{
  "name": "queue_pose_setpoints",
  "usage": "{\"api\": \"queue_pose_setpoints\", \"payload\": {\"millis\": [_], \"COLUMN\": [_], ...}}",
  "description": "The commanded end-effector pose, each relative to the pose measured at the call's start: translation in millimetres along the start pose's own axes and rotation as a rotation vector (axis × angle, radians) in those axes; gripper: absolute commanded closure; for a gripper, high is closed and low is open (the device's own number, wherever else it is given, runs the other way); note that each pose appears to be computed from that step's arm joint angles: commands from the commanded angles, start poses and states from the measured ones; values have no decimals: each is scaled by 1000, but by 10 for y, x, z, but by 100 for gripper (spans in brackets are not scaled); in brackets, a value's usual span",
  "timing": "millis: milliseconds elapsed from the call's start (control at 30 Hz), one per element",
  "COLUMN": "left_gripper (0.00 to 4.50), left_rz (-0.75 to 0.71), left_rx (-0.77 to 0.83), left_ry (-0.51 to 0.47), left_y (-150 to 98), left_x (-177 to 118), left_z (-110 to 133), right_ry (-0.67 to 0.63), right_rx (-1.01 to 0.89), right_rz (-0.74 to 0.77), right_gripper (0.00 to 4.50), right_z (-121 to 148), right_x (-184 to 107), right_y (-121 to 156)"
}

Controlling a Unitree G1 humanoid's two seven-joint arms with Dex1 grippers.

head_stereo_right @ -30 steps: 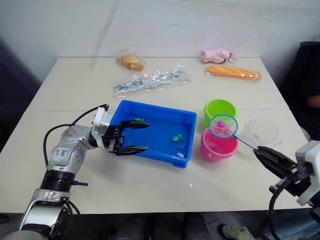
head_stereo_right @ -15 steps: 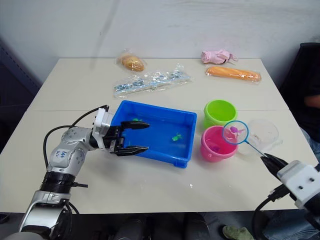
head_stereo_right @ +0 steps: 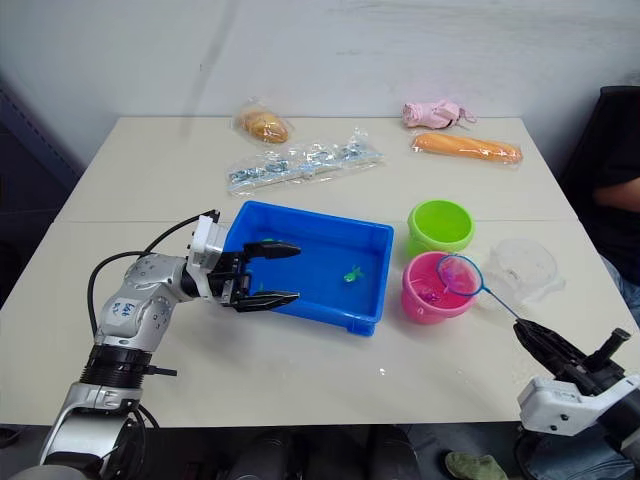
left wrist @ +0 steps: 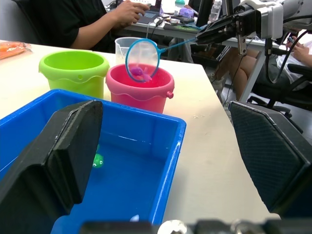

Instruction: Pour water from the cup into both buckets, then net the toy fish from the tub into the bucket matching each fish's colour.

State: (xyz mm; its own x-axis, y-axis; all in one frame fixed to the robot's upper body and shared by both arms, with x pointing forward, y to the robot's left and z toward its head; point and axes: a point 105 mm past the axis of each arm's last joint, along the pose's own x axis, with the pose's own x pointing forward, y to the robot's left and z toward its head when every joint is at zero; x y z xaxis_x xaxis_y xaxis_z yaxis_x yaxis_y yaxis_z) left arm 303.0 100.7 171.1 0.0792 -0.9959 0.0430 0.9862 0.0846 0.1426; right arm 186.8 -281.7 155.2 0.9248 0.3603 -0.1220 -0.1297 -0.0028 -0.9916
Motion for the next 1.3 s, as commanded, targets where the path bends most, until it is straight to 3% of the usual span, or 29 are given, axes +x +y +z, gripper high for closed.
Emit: {"api": "queue_pose_setpoints", "payload": {"millis": [33, 433, 600, 700, 1000, 1067, 1167, 1300], "left_gripper": [5, 5, 5, 5, 5, 5, 5, 5], "left_rz": [-11, 0, 1, 2, 3, 4, 11, 28], "left_rx": [46, 37, 34, 34, 35, 36, 38, 41], "left_ry": [-24, -28, -28, -24, -26, -25, -26, -12], "left_y": [-25, -53, -54, -38, -37, -37, -45, -50], "left_x": [31, 36, 41, 36, 40, 37, 22, -41], "left_z": [120, 117, 122, 127, 142, 144, 161, 146], "right_ry": [-30, -65, 22, -40, -43, -86, -5, -115], "right_rx": [-118, -228, -165, -161, -166, -145, -150, 93], "right_rz": [-70, -34, -104, -59, -77, -37, -87, -102], "right_gripper": [450, 450, 450, 450, 450, 450, 450, 450], "right_z": [50, 109, -13, 120, 179, 284, 128, 294], "right_x": [4, 90, -4, 11, 10, 32, 13, 85], "right_y": [-210, -235, -361, -251, -242, -131, -244, -298]}}
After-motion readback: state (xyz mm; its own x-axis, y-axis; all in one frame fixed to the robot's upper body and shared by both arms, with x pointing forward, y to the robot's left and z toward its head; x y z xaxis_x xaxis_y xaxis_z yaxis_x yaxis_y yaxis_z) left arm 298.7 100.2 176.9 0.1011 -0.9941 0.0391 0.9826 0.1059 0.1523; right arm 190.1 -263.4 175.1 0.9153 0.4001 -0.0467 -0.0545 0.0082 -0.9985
